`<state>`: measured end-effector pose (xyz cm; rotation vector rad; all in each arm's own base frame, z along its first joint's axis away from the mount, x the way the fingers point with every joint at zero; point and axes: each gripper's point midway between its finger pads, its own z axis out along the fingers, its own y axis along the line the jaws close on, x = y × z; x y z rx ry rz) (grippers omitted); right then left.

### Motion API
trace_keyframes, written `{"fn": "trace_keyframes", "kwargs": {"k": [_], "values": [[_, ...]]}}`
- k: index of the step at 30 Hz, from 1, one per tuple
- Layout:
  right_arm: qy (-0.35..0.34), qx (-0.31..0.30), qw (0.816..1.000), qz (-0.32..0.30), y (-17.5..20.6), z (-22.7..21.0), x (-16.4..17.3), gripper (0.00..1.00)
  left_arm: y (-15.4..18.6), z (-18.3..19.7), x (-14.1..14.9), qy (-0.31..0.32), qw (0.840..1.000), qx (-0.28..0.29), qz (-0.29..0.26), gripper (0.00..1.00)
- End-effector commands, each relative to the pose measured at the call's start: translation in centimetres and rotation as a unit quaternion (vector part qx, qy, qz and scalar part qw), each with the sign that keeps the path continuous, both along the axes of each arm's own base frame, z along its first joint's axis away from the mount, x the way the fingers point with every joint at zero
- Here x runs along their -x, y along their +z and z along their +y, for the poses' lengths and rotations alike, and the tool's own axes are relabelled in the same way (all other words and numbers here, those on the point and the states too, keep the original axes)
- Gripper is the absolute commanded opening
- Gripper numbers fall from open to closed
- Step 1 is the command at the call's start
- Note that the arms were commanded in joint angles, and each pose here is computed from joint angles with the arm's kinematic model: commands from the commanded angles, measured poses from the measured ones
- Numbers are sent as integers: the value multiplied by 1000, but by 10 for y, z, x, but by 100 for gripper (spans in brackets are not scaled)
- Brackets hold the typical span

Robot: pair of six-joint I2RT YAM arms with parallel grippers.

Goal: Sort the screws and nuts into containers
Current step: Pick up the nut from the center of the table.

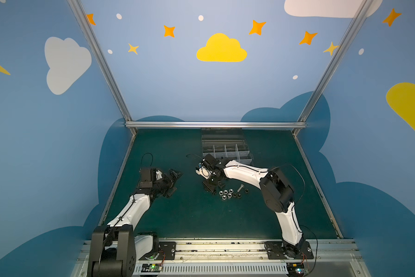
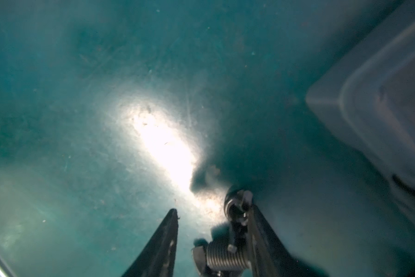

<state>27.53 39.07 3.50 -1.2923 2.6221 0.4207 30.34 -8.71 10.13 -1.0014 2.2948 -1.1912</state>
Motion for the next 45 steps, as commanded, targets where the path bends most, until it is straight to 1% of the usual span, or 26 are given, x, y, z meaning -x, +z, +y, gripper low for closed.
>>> {"fn": "trace_keyframes", "kwargs": {"k": [1,8,12,20,22,27,29,31,35,38,45], "values": [[-6,15,1000,4,-7,-2,-1,46,-3,2,0,1,1000,-5,0,100],[-5,19,1000,1,-10,-2,-3,46,-5,1,0,1,1000,-5,2,100],[-4,24,1000,4,-17,-3,-4,44,-4,1,1,1,1000,-5,0,100],[-4,21,1000,13,-26,-2,-3,31,-3,2,1,2,1000,-6,-1,100],[-5,16,1000,19,-28,-2,-2,24,-3,2,1,3,1000,-6,0,100],[-8,13,1000,25,-29,-5,-2,14,-1,2,1,3,1000,-7,-2,100],[-8,10,1000,23,-27,-5,-2,8,-1,2,1,3,1000,-6,-3,100],[-9,0,1000,24,-22,-4,-3,0,-1,2,2,3,1000,-7,-2,100],[-16,-30,999,26,-7,-3,-7,0,0,2,2,3,1000,-7,-2,100],[-22,-62,997,29,11,-2,-13,0,0,3,2,3,1000,-7,-3,100],[-31,-144,989,11,73,-5,-36,0,0,3,2,4,1000,-8,-4,100]]}}
